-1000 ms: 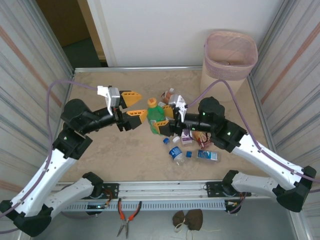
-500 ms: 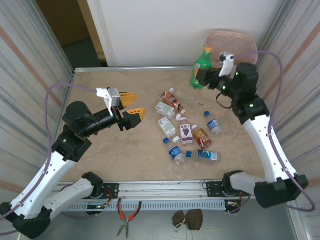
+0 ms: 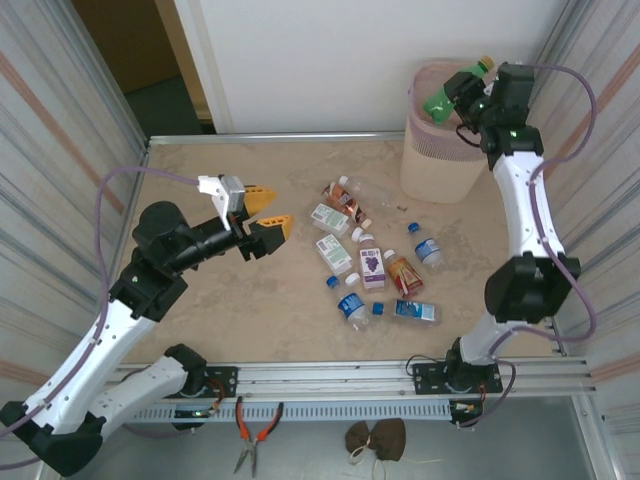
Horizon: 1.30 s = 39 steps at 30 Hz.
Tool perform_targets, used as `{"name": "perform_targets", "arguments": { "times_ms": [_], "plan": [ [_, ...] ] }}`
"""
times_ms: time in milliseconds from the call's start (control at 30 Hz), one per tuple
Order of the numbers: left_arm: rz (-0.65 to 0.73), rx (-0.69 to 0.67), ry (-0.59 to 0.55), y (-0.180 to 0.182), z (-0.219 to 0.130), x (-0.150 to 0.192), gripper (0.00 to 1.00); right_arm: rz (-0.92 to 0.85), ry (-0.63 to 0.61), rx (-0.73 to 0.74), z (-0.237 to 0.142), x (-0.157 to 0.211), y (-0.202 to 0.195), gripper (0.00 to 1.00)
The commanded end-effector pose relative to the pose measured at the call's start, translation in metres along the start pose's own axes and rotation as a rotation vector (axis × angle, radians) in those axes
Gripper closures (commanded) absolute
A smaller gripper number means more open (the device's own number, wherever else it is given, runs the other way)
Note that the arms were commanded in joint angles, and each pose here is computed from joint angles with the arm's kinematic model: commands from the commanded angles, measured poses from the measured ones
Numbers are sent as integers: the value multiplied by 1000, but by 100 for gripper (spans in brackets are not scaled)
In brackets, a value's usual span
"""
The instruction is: Put the plastic bottles in the bin
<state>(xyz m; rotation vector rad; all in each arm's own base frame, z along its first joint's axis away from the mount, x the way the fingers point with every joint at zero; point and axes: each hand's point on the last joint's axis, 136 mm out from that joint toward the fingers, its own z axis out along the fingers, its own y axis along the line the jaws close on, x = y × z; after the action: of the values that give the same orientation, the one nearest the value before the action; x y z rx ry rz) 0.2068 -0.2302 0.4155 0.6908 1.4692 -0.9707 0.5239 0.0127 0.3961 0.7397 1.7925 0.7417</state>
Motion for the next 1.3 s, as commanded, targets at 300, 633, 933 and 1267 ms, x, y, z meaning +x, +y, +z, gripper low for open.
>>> {"name": "perform_targets", "arguments": {
  "times_ms": [300,633,933,1267],
  "plan": [
    [-1,-40,-35,11,0,-1,27,448,-137,469,9,-14,-67,60],
    [-32,-63,-41,18,1,6,27,601,-131,558,46,3,-98,59],
    [-49,-83,-41,23,-1,12,27,667,-115,616,63,17,-123,47],
    [-54,-92,-47,27,0,10,26,670,-155,567,46,0,-103,30]
  ]
}}
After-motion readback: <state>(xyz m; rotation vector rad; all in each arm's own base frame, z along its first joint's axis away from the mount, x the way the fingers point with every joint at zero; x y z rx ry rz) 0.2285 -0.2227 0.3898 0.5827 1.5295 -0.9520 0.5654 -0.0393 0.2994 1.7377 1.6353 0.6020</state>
